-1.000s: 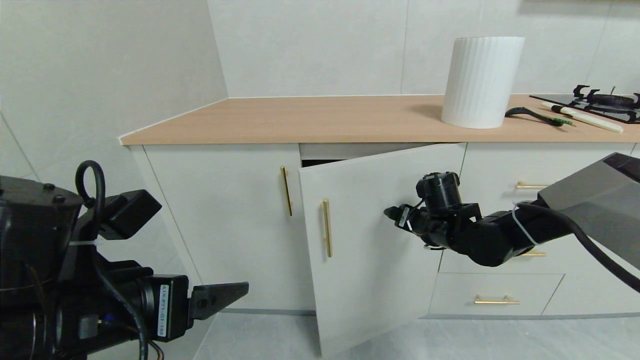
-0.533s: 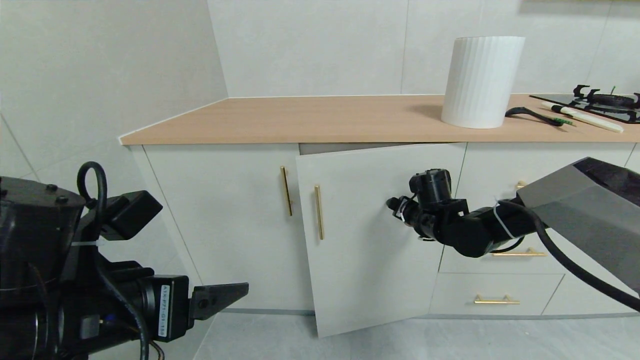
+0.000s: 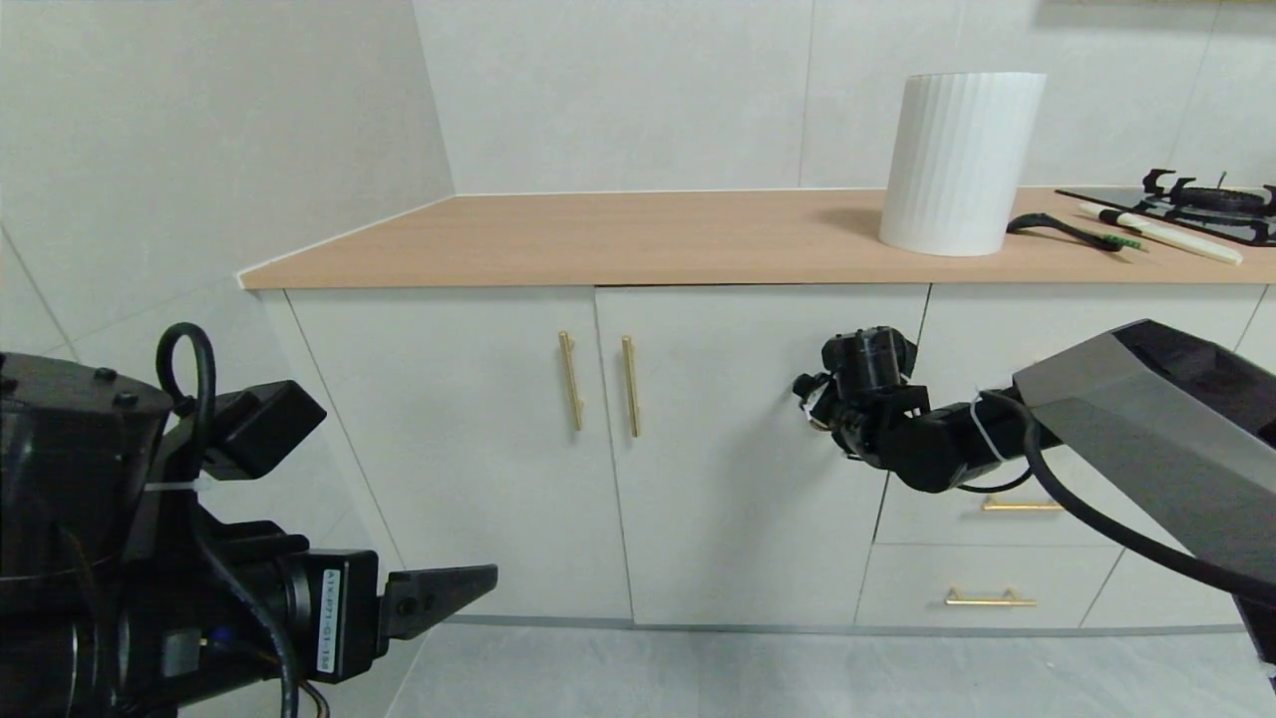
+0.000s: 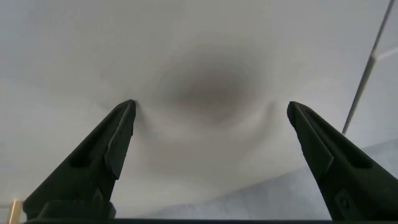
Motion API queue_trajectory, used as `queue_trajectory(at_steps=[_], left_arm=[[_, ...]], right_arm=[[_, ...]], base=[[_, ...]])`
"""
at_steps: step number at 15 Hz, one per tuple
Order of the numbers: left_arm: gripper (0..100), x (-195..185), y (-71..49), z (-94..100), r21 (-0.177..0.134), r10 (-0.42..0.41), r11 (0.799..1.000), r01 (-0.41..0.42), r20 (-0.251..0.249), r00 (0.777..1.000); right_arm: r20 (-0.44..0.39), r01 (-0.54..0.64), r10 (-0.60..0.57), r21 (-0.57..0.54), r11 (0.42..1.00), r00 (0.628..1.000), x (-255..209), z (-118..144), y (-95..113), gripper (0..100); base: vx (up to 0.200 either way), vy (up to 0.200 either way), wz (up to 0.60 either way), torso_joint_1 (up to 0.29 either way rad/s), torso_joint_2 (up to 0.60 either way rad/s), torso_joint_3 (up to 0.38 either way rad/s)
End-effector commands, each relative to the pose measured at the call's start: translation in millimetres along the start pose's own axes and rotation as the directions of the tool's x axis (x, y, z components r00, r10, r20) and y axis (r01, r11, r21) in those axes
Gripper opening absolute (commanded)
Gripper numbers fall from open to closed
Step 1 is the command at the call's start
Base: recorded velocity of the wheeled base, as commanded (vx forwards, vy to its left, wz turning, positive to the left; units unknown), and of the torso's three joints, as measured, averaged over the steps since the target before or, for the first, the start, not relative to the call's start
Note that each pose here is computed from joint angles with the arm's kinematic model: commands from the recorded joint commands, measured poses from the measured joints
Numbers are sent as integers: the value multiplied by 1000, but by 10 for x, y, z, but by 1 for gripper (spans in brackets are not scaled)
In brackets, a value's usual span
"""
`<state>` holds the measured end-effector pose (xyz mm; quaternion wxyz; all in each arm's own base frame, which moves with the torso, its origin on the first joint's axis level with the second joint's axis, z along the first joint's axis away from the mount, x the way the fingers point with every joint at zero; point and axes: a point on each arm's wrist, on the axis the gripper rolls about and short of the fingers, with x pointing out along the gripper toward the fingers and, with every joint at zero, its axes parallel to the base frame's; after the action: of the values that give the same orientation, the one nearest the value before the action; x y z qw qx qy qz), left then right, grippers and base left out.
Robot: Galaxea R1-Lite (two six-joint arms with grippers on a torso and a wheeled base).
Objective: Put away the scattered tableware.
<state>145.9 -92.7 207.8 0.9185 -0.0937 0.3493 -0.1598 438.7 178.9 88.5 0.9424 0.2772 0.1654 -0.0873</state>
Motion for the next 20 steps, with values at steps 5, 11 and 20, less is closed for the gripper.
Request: queue_trajectory(at_steps=[5, 11, 20], left_arm=[[100, 3, 0, -1, -1, 1, 1000, -1, -1, 1000], [100, -13, 2, 0, 0, 0, 1000, 0, 5, 1000], [100, -534, 187, -181, 129, 19, 991, -44, 188, 982]], right_arm=[[0, 4, -4, 0, 1000, 1000, 5, 14, -4, 100], [-72, -146, 142, -54, 988, 987, -968, 476, 89, 100], [88, -330, 386, -371, 868, 918, -3231, 1115, -828, 100]], base=[[0, 0, 0, 0, 0, 0], [0, 0, 0, 0, 0, 0], [0, 0, 0, 0, 0, 0]])
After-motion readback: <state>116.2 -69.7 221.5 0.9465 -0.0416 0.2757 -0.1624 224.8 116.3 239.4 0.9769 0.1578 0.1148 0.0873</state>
